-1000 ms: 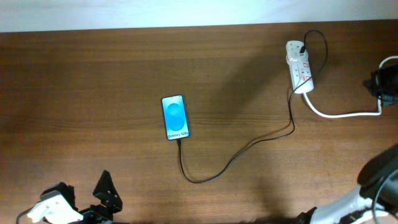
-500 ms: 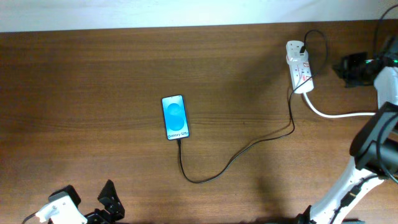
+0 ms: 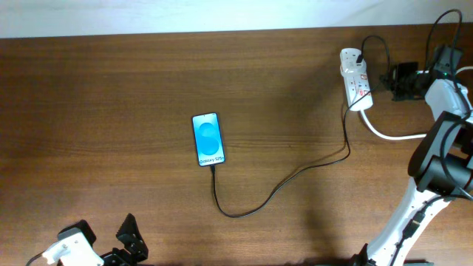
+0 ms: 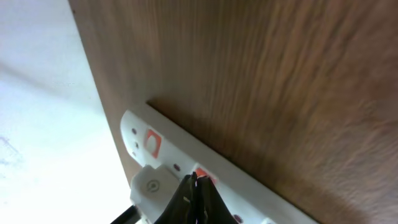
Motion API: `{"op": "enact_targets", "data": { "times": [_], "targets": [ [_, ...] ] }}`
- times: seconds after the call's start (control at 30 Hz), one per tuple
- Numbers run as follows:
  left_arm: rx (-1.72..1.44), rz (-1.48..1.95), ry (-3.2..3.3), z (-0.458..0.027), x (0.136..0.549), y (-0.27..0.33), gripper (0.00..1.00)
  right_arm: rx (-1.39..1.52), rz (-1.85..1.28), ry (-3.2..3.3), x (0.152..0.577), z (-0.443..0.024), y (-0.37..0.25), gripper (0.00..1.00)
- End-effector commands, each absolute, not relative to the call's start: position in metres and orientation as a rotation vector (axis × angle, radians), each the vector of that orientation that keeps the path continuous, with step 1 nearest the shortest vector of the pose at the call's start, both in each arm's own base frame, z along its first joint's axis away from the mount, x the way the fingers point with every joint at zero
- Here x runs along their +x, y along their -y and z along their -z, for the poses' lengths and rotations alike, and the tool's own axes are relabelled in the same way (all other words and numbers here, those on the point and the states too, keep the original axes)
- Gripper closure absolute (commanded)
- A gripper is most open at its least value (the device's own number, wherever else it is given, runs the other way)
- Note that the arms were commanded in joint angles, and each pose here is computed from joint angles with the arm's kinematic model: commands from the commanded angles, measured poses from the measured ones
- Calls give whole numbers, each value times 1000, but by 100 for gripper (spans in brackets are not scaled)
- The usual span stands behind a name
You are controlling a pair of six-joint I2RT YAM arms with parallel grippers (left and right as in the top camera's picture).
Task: Plug charger to phone and switch on socket
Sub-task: 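Press the orange switch beside the plug with the right gripper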
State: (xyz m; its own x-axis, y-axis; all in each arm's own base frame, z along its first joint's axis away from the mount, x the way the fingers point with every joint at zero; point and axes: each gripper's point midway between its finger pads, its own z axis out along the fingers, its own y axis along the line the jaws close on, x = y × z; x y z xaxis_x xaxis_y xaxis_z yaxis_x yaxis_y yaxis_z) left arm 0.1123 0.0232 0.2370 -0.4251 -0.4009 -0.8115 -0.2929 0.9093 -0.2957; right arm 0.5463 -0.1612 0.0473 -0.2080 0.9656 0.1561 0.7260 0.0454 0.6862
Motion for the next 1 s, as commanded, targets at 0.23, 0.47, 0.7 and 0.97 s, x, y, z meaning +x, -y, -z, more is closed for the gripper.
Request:
{"op": "enact_targets", "data": {
  "times": [0.23,0.47,0.7,0.97],
  "targets": [
    [-505,149,-2034,-237,112,-22,1,1657,-994,-2036,562,-47,124,96],
    [-505,149,-2034,-237,112,-22,1,1652,-997,-2050,562,-46,117,96],
    [-505,149,-2034,-237,112,-22,1,1662,-993,-2081,562,-32,108,96],
    [-505,150,-2034,-237,112,-22,1,1678,-986,-2096,562,-19,105,96]
  ]
}}
